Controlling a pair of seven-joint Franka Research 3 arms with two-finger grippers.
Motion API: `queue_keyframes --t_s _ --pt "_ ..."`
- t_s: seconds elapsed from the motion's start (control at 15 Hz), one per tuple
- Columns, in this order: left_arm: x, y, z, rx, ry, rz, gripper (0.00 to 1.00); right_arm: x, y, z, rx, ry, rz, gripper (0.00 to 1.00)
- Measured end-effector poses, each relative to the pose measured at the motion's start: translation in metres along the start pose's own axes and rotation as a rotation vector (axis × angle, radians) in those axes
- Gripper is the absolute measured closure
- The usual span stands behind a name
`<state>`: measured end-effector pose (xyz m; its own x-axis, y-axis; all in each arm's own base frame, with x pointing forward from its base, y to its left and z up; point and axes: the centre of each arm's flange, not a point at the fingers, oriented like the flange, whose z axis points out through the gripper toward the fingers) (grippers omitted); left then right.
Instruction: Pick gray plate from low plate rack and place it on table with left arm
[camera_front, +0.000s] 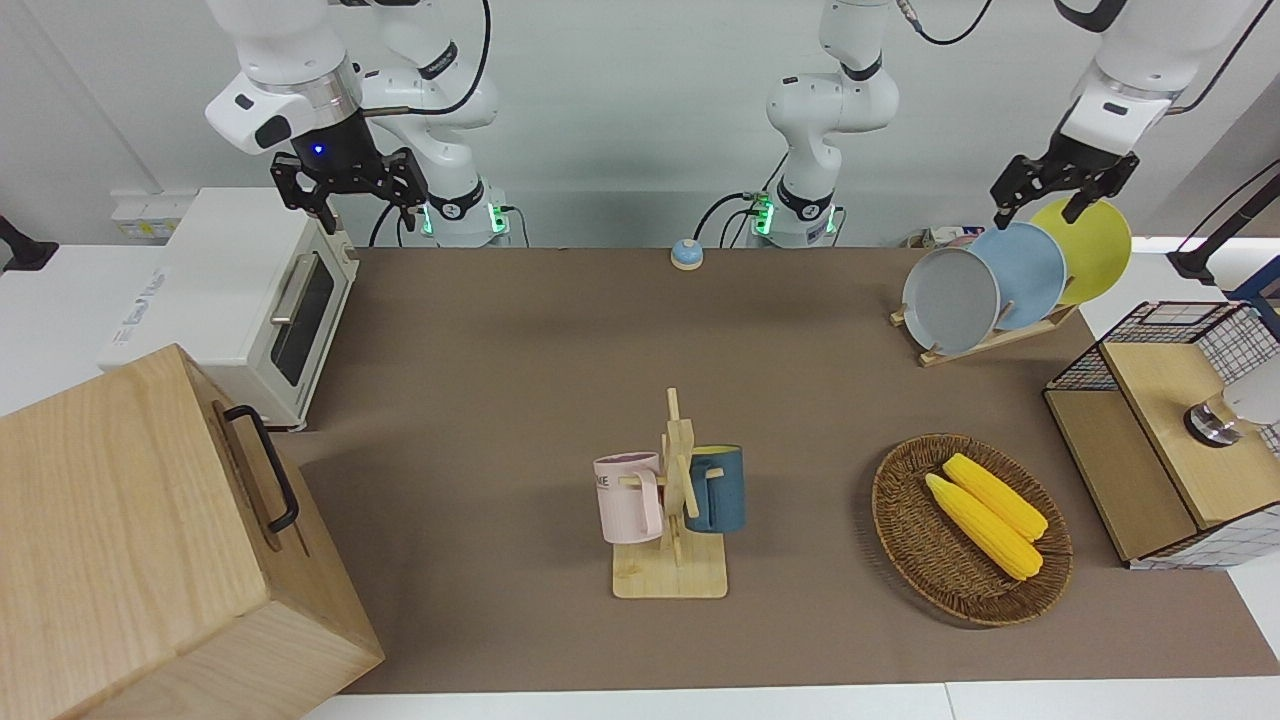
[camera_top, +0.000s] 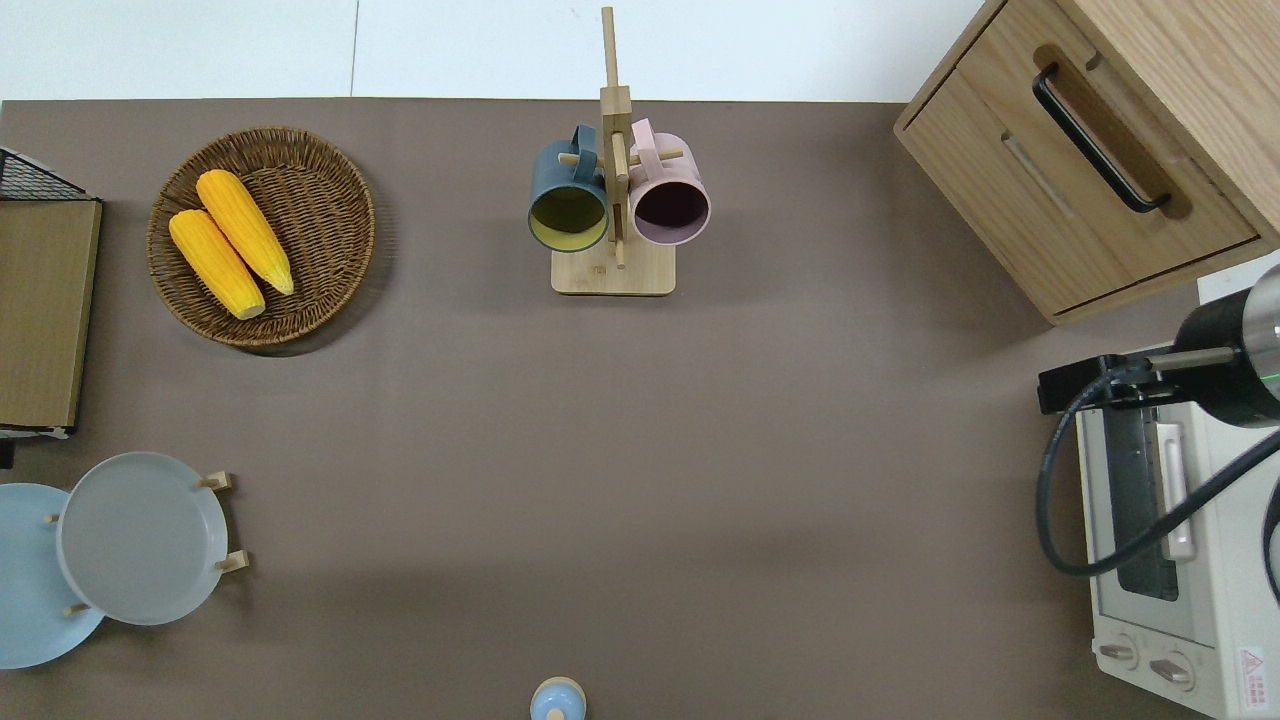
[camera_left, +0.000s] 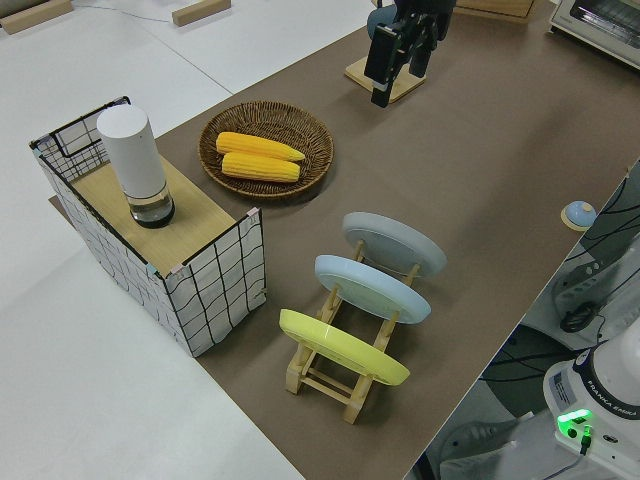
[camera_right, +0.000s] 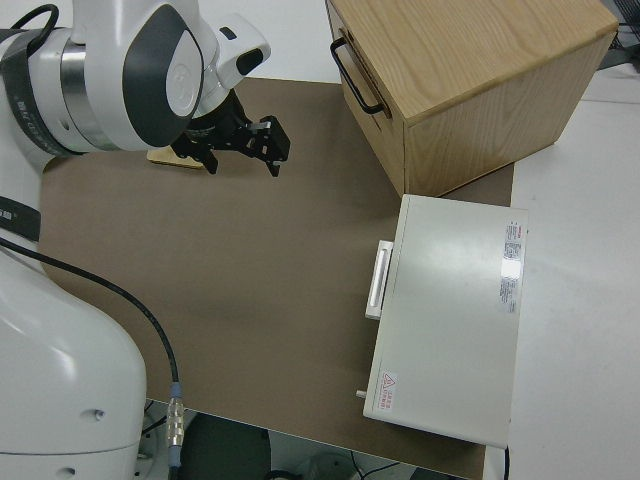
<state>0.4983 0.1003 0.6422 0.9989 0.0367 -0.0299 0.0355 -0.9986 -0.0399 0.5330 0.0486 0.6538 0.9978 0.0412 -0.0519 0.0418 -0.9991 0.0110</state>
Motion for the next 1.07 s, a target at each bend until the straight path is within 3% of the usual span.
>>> queue_keyframes --t_s 0.33,0.6,1.07 --pt "-0.022 -0.034 0.016 -0.027 -0.031 -0.03 0.0 0.0 0.0 0.0 0.0 0.0 0.0 0.01" --pt "-0.026 -0.037 0.052 -0.022 -0.094 -0.032 0.0 0.0 0.0 0.0 0.0 0.0 0.0 0.01" --pt "-0.032 -0.05 0.124 -0.03 -0.098 -0.052 0.0 0.0 0.0 0.0 0.0 0.0 0.0 0.01"
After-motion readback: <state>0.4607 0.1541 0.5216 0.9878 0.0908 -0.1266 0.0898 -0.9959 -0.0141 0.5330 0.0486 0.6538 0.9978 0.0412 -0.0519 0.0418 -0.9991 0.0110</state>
